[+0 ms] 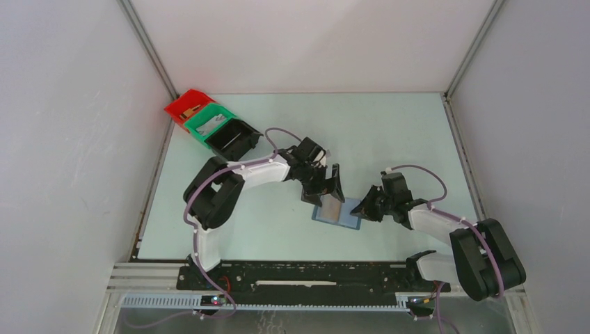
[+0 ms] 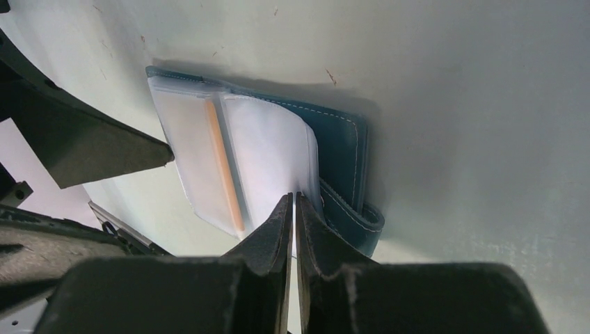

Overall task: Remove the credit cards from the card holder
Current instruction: Open the card holder at the center of the board.

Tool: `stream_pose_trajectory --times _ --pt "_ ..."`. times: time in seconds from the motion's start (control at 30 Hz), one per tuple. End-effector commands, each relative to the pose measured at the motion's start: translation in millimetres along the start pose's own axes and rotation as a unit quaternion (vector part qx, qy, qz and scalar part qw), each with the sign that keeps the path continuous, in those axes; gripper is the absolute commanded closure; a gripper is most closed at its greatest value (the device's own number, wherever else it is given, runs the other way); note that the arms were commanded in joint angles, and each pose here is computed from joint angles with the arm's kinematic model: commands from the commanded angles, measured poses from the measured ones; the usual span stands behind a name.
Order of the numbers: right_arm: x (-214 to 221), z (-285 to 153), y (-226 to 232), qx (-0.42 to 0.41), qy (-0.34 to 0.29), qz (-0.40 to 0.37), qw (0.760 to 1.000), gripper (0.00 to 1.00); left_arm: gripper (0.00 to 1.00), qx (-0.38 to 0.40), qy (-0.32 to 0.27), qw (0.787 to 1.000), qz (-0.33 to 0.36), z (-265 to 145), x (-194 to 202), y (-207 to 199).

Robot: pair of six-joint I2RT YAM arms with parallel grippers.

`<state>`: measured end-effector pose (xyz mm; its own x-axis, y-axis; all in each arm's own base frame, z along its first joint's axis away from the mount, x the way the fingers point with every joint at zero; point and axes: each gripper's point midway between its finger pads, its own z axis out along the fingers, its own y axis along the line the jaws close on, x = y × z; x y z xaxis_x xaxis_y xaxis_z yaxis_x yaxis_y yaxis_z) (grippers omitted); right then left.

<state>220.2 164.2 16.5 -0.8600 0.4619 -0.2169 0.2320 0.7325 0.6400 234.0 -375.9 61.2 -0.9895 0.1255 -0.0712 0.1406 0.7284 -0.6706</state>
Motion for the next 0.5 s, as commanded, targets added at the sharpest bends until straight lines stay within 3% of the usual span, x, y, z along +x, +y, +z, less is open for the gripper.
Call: stream_pose_trajectory --times 0.0,0.47 --pt "-4 -1 -32 0.067 -0.016 -0.008 0.998 0.87 0.00 -0.032 -0.016 0.999 0.030 0 1 -1" --pt "-4 -5 -31 0.069 -0.020 -0.006 0.997 0.87 0.00 0.026 -0.009 0.998 0.051 -1 -5 -40"
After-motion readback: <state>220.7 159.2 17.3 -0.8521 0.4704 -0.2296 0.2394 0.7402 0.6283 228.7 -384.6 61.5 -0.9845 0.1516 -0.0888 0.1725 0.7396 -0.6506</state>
